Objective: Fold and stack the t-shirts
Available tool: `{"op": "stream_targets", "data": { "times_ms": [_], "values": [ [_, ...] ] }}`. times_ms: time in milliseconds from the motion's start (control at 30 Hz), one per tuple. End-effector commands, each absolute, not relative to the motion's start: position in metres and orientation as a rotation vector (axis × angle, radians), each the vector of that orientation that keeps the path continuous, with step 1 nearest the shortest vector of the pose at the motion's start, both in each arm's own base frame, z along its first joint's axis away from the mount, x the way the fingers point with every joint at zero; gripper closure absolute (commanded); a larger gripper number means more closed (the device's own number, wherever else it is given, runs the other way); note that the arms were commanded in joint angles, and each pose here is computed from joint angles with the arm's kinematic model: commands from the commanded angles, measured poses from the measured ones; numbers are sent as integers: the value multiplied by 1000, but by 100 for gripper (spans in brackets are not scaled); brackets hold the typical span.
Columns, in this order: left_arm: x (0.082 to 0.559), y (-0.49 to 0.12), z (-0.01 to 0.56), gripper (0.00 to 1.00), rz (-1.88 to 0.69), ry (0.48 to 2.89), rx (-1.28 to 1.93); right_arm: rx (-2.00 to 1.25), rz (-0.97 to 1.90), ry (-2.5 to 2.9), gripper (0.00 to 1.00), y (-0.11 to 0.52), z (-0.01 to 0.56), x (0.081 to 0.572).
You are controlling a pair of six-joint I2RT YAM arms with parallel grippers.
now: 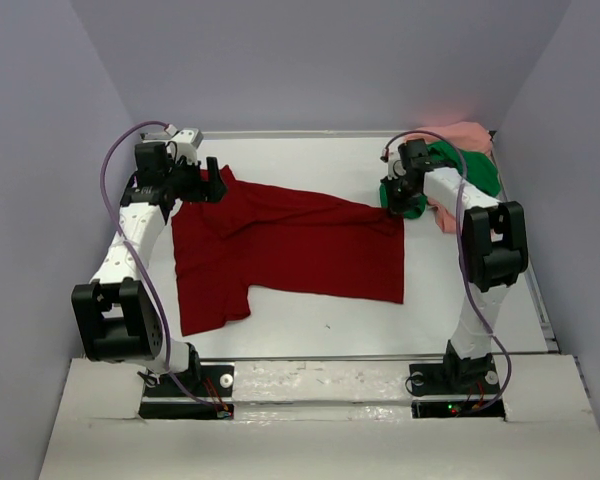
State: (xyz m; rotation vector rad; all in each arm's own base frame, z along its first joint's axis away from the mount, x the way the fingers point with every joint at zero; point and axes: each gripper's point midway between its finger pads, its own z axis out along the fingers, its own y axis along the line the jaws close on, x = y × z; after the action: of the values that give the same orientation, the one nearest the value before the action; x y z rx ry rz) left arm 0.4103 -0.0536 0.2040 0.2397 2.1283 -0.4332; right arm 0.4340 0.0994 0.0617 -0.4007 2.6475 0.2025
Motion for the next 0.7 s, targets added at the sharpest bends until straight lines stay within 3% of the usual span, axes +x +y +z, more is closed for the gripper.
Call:
{"op": "stream_targets", "data": {
  "times_ms": [0,33,67,100,200,467,667],
  "values": [
    [414,-61,214,9,-446,2092,275,-406,403,2577,100,129,81,436],
    [414,-61,213,9,-448,2096,276,-411,486,2585,100,139,83,432],
    [413,-61,213,9,-449,2097,276,-440,630,2579,82,155,87,424],
    [414,-61,214,10,-447,2095,281,-442,694,2586,49,162,86,420],
    [413,-62,212,9,-445,2105,291,-525,884,2549,10,191,96,403],
    [421,-36,152,10,-308,2313,180,-658,1119,2355,6,243,156,389],
    [427,-13,95,13,-199,2487,72,-663,1045,2307,6,242,180,391]
  ]
}}
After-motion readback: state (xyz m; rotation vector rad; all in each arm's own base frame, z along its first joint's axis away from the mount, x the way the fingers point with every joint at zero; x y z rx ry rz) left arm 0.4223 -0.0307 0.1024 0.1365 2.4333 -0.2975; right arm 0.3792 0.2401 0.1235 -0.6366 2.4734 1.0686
